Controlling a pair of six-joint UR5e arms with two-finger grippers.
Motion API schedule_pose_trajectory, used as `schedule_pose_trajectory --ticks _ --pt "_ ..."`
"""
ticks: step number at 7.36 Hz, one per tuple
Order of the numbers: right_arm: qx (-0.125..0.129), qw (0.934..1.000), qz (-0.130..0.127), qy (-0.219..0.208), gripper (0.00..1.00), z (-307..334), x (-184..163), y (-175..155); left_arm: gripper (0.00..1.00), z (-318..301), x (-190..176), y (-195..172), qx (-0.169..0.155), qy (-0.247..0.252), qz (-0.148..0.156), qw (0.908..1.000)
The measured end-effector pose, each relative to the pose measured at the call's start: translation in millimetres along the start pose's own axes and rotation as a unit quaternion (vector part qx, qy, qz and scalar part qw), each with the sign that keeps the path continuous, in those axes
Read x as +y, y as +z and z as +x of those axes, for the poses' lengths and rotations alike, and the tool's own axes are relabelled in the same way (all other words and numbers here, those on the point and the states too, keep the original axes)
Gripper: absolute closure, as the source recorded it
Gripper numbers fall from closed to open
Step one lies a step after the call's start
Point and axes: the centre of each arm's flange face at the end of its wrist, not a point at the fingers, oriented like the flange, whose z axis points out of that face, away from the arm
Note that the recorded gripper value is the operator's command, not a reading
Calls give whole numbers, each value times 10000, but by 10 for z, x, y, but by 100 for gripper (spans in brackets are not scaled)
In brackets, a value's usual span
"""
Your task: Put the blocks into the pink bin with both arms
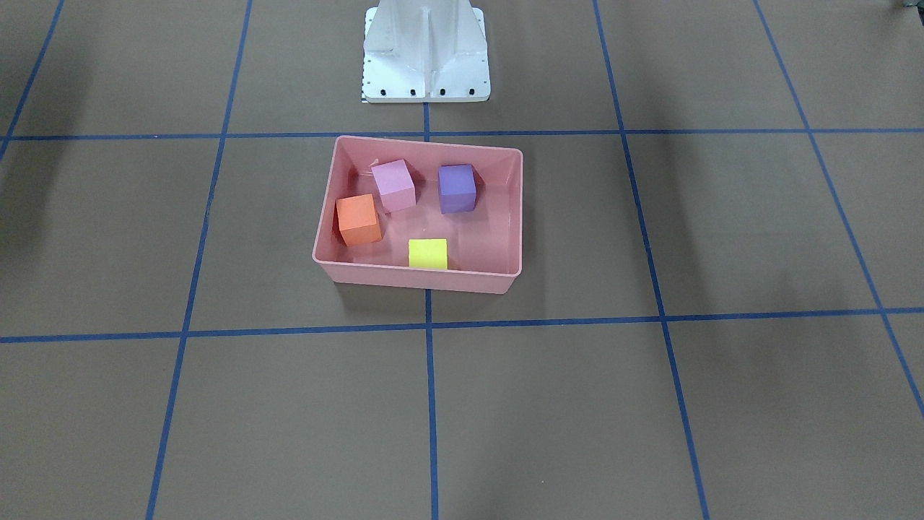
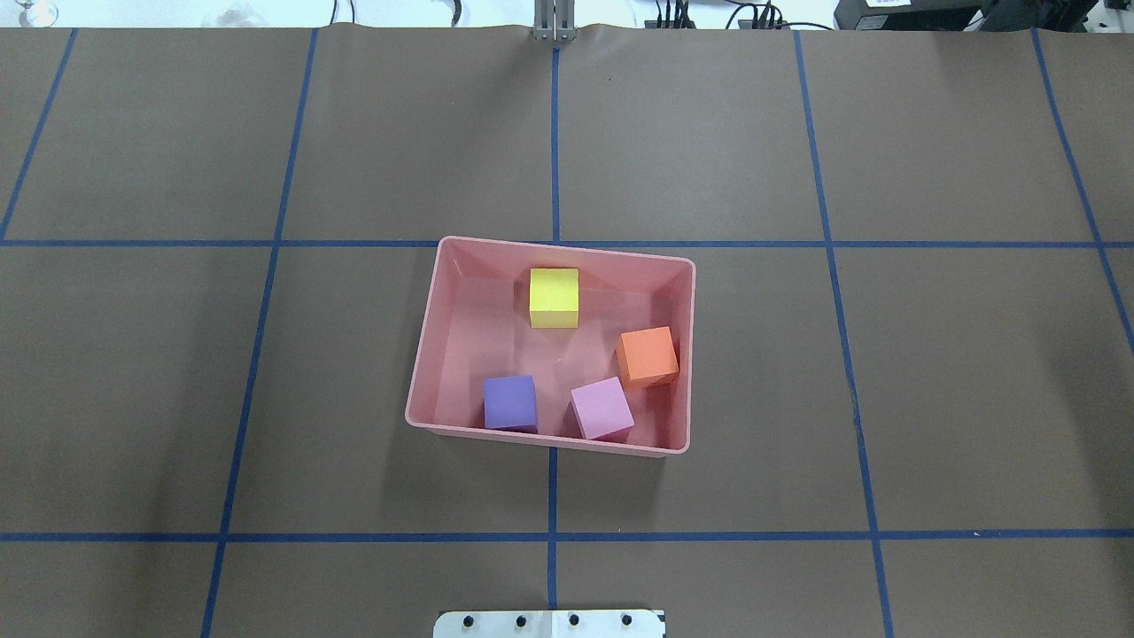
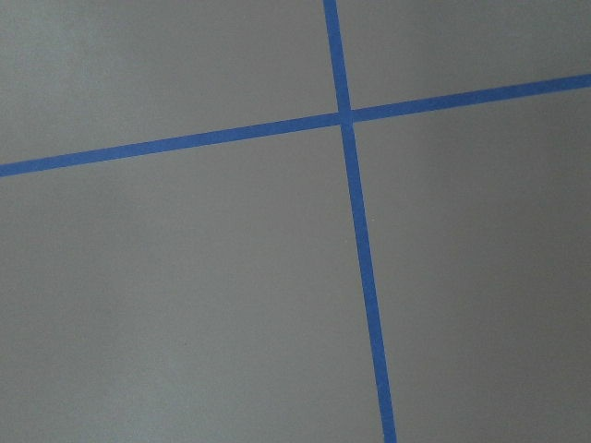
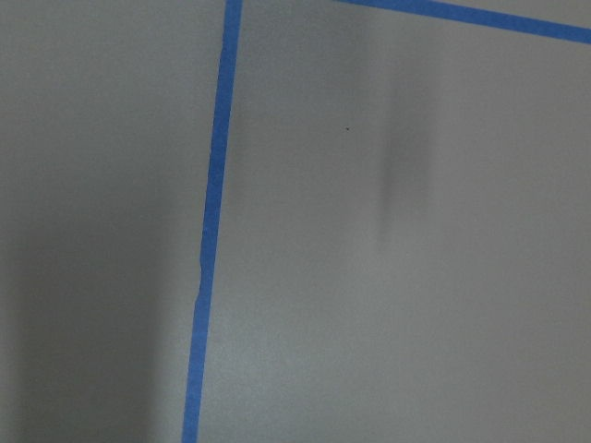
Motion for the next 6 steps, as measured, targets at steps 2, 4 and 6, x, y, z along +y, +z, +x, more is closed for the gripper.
schedule_pose_trajectory --ticks 2,4,6 --pt "1 10000 28 -21 0 -19 -17 -25 0 1 0 -1 0 2 2 10000" --pt "40 10000 45 -34 0 -23 -32 -41 0 2 -2 -2 2 4 5 10000" --pt "50 10000 53 -37 0 -26 -40 -49 0 11 -9 -8 21 13 16 10000"
